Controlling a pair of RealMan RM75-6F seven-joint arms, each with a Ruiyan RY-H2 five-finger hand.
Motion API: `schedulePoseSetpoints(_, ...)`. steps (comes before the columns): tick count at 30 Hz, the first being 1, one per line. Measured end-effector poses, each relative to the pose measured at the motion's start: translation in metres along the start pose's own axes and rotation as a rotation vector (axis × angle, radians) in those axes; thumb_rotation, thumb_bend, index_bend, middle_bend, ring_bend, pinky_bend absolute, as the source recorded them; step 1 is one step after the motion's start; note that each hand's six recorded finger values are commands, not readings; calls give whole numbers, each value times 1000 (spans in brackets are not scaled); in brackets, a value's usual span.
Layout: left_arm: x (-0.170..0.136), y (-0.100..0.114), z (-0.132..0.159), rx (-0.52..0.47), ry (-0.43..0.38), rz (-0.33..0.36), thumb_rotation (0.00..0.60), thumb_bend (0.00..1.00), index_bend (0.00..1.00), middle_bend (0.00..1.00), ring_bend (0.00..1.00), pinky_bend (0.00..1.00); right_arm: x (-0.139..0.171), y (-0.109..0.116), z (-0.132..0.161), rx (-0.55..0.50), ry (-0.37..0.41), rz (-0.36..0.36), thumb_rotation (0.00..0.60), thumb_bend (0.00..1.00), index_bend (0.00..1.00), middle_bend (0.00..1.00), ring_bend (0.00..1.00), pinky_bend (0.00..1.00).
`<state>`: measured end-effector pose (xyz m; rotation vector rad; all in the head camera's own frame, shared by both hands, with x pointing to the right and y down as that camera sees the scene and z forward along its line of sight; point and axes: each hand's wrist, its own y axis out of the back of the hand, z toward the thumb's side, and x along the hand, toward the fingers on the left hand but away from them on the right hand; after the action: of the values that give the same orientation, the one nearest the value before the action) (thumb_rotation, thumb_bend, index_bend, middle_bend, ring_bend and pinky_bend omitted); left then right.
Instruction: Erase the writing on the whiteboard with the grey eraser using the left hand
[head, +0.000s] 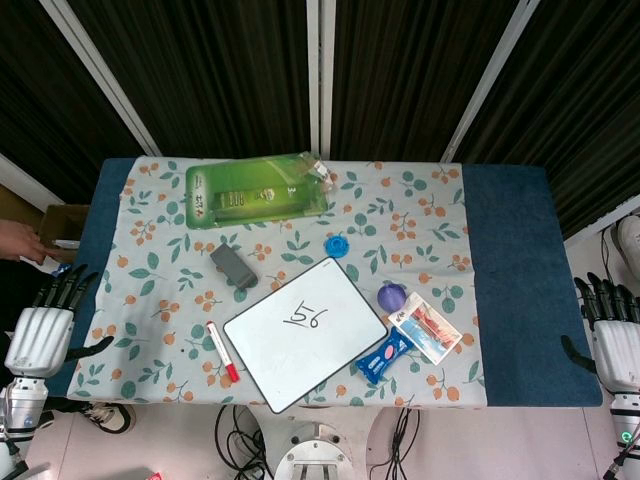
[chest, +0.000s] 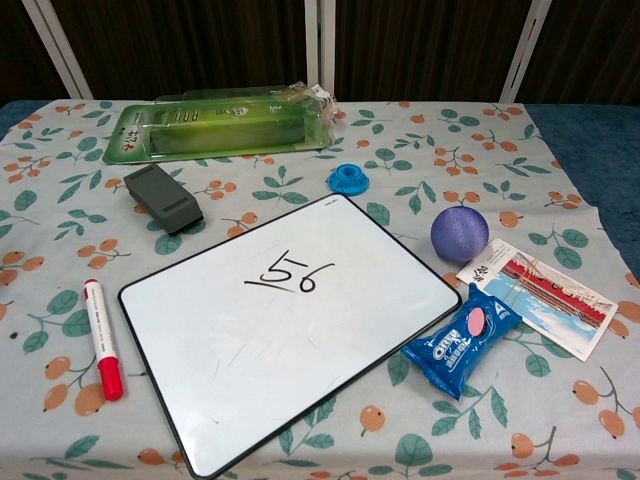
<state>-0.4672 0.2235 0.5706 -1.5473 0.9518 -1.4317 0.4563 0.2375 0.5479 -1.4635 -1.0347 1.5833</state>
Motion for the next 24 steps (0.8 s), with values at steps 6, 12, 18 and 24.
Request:
schedulePoseSetpoints(6, -1, 0, 0, 2, 1, -1, 494, 62, 101, 58, 60, 173, 0, -1, -2, -2, -3, 0, 600, 197, 0, 0, 0, 0)
schedulePoseSetpoints(12, -1, 1, 1, 3, -7, 2, 492, 62, 101, 58, 60, 173, 1, 0, -3, -5, -4, -4, 600, 197, 0, 0, 0, 0)
schedulePoseSetpoints(18, 9, 5, 6, 23, -43, 1, 580, 62, 101, 58, 60, 175, 0, 1, -2, -1, -1, -3, 600, 197, 0, 0, 0, 0)
schedulePoseSetpoints(24, 46, 14, 23, 43, -145, -42, 600, 62, 101, 58, 61, 179, -2, 3, 4, 6, 9, -8, 600, 197, 0, 0, 0, 0)
